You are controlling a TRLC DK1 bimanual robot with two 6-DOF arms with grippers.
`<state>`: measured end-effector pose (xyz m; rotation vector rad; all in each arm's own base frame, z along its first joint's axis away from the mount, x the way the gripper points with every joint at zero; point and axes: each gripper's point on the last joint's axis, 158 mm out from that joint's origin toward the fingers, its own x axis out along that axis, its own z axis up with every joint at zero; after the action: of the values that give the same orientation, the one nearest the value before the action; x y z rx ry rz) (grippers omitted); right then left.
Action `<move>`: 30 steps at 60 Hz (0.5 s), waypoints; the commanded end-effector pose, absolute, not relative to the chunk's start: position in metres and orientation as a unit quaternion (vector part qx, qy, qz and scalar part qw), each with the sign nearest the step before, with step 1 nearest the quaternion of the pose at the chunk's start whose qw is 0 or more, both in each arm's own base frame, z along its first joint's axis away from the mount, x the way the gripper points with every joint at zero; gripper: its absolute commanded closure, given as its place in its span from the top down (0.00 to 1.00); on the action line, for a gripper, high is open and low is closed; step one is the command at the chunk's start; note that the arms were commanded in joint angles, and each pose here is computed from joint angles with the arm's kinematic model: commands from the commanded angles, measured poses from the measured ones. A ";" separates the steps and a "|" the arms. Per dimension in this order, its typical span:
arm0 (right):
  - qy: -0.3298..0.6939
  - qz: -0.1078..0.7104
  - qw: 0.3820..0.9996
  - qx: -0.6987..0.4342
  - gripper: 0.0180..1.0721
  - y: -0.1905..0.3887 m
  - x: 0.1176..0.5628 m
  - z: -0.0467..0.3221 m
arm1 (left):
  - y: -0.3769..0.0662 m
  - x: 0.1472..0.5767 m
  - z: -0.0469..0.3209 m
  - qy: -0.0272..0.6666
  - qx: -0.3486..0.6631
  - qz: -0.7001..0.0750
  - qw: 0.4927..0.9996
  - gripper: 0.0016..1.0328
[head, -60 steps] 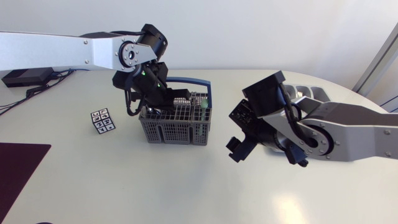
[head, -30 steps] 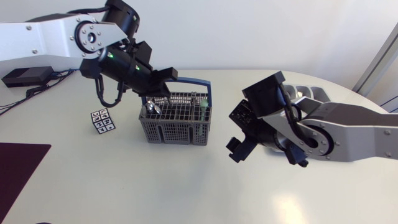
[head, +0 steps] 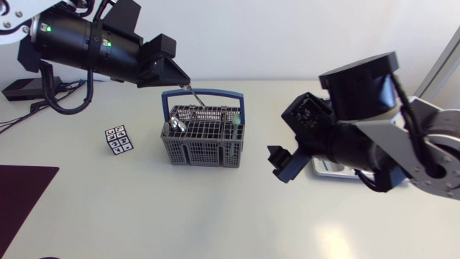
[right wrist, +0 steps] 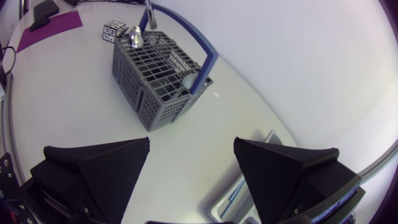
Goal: Transfer all utensils from the basket to the drawer tray.
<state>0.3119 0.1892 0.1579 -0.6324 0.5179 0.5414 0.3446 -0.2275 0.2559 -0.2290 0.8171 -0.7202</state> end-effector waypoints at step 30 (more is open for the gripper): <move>0.236 0.486 0.819 -0.196 0.89 0.215 0.215 0.172 | -0.318 0.223 0.207 0.451 -0.009 -0.553 0.700 0.04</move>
<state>0.2239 0.2167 0.1878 -0.4125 0.4648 1.0045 0.2405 -0.3098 0.2208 -0.0497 0.9589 -1.1711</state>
